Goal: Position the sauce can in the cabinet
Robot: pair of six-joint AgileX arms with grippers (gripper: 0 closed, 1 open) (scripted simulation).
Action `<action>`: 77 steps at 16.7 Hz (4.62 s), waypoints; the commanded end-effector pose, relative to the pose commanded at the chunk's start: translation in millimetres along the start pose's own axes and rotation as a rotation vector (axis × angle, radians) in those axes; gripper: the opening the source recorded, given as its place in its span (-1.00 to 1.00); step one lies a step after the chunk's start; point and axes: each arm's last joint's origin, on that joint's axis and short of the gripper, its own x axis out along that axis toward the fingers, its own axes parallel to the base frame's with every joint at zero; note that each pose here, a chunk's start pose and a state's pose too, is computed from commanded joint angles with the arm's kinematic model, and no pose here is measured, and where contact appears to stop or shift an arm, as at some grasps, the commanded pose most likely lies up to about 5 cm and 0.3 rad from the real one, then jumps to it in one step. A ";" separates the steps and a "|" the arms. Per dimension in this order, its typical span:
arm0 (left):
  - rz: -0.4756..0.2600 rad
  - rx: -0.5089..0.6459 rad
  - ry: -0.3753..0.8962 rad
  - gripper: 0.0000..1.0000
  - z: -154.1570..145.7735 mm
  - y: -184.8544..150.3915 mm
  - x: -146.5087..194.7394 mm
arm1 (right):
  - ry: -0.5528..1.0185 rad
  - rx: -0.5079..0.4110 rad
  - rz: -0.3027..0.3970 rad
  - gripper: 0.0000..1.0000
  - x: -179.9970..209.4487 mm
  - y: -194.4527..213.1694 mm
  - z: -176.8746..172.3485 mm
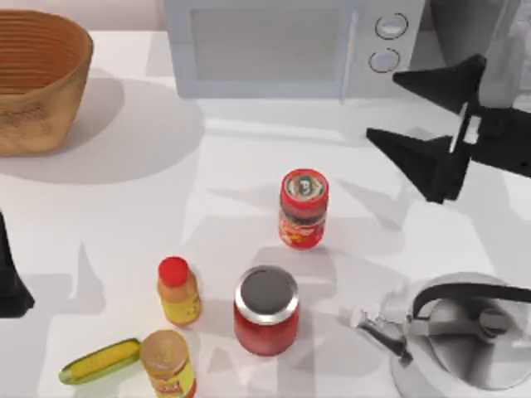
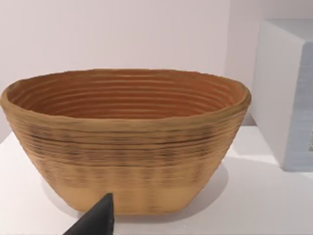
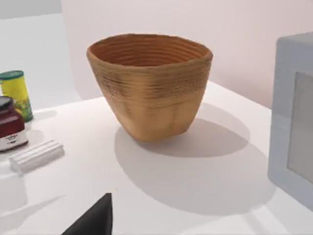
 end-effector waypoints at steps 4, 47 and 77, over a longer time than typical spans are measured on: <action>0.000 0.000 0.000 1.00 0.0 0.0 0.0 | 0.020 0.013 0.198 1.00 25.6 -29.1 -77.7; 0.000 0.000 0.000 1.00 0.0 0.0 0.0 | 0.005 -0.050 0.403 -1.00 98.9 -9.6 -152.0; 0.000 0.000 0.000 1.00 0.0 0.0 0.0 | 0.004 -0.050 0.400 -1.00 97.4 -1.2 -1.7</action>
